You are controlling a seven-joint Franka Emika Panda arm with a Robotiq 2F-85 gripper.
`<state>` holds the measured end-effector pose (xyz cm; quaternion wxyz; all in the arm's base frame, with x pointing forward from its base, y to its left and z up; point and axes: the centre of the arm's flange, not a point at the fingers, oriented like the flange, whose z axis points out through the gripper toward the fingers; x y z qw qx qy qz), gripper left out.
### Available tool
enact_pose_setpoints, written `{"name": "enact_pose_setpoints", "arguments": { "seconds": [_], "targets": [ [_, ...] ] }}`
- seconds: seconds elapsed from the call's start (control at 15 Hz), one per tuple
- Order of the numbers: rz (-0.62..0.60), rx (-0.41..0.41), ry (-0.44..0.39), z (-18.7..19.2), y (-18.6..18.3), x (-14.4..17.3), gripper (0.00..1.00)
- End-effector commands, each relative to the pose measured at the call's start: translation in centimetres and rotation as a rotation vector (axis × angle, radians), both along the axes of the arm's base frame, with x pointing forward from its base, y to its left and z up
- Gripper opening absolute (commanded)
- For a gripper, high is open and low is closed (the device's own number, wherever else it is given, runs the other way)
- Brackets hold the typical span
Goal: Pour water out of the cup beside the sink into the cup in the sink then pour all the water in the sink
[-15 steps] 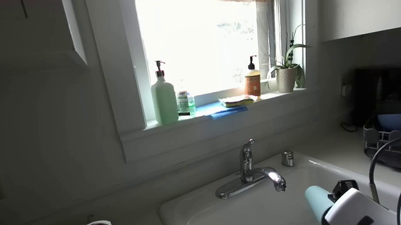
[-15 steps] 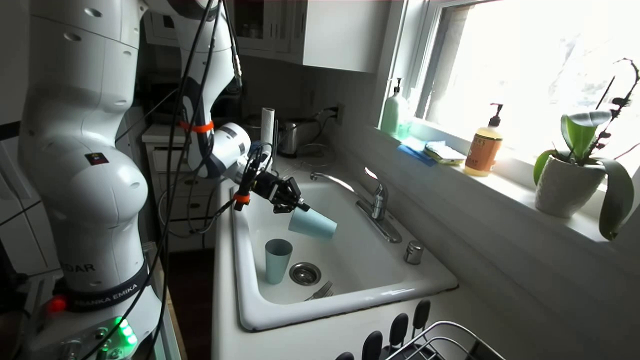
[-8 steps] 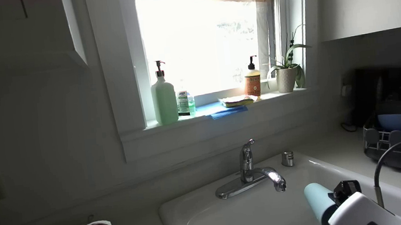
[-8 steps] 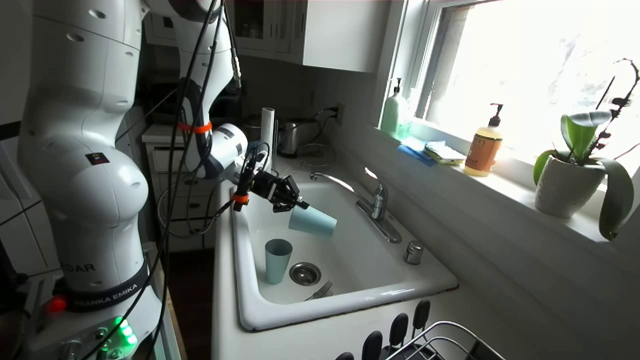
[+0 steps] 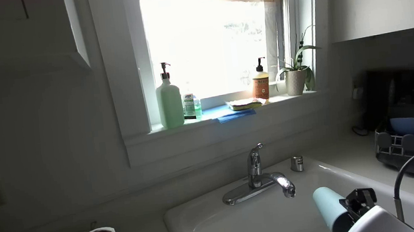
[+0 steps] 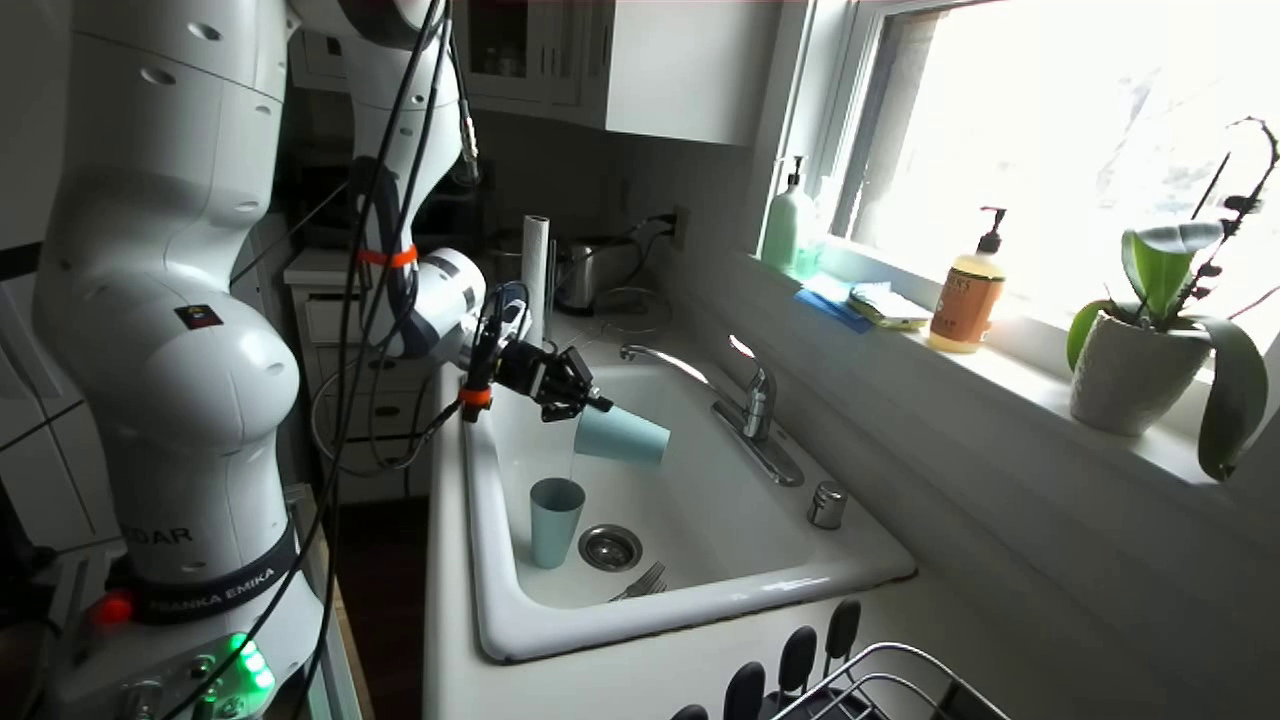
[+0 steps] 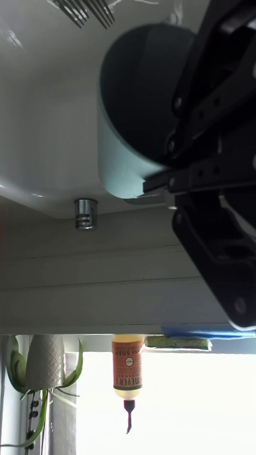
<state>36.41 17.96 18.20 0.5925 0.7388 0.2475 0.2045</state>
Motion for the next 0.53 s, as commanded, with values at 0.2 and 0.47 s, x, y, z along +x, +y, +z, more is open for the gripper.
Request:
{"name": "enact_pose_setpoints", "arguments": {
  "seconds": [0.2,0.47],
  "targets": [
    [0.028,-0.024,-0.029,-0.56,-0.15,-0.48,0.01],
    [0.021,-0.014,-0.016,-0.43,-0.29,-0.32,0.01]
  ]
}}
